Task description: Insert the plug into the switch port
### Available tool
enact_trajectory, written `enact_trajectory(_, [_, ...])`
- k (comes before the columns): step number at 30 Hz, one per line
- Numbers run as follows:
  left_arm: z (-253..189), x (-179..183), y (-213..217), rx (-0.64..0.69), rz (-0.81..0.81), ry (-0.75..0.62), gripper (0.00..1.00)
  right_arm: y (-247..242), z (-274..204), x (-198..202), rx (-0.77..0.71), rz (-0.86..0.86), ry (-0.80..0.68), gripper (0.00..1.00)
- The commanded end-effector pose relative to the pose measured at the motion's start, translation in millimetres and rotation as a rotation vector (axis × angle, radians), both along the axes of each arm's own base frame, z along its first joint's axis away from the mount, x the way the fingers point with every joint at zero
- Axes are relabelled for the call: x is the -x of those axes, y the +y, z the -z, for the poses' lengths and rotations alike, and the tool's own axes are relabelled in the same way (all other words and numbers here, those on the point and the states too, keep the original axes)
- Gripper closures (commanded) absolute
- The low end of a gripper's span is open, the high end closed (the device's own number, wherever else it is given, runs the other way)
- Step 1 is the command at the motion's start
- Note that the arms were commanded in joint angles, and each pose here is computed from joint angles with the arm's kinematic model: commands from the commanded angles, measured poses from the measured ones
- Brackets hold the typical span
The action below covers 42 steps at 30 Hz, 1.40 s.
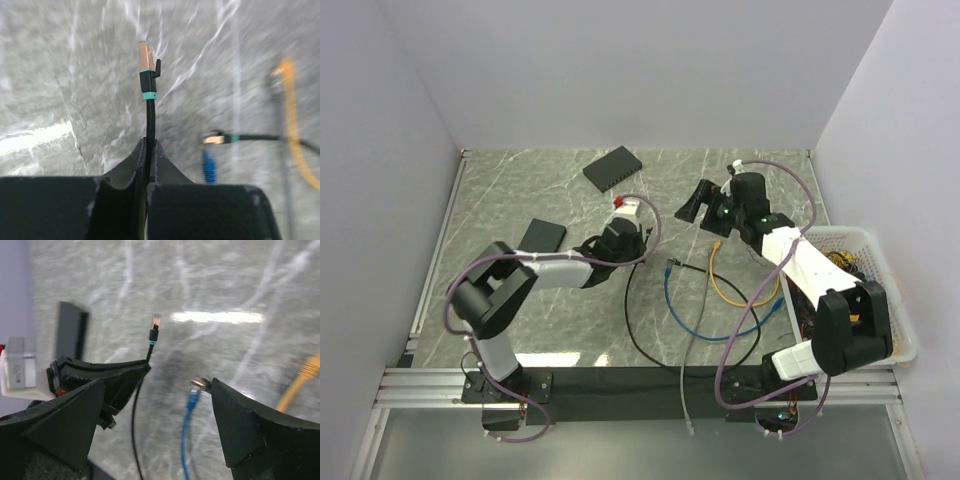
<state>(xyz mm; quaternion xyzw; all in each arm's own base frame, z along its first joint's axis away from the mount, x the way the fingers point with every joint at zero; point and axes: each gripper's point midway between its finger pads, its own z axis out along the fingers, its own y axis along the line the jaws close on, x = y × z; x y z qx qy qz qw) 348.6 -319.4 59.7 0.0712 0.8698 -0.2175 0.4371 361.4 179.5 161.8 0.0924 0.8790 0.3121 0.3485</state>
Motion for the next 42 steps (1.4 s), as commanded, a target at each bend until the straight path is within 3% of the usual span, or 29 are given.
enact_trajectory(1, [-75, -10, -7, 0.237, -0.08, -0.133, 1.0, 34, -45, -8, -0.18, -0.103, -0.06, 0.07])
enact_trajectory(6, [-92, 0, 3, 0.331, -0.118, -0.157, 1.0, 75, -44, 4, -0.263, -0.204, -0.011, 0.16])
enact_trajectory(8, [-100, 5, 3, 0.362, -0.116, -0.172, 1.0, 83, -40, 3, -0.26, -0.212, 0.002, 0.25])
enact_trajectory(20, [-115, 15, -2, 0.416, -0.134, -0.173, 1.0, 110, -24, -2, -0.212, -0.196, 0.05, 0.46])
enact_trajectory(26, [-120, 18, -4, 0.426, -0.138, -0.178, 1.0, 97, -11, -7, -0.123, -0.126, 0.051, 0.49])
enact_trajectory(42, [-119, 22, -16, 0.421, -0.119, -0.167, 1.0, 102, -5, -16, -0.094, -0.117, 0.043, 0.63])
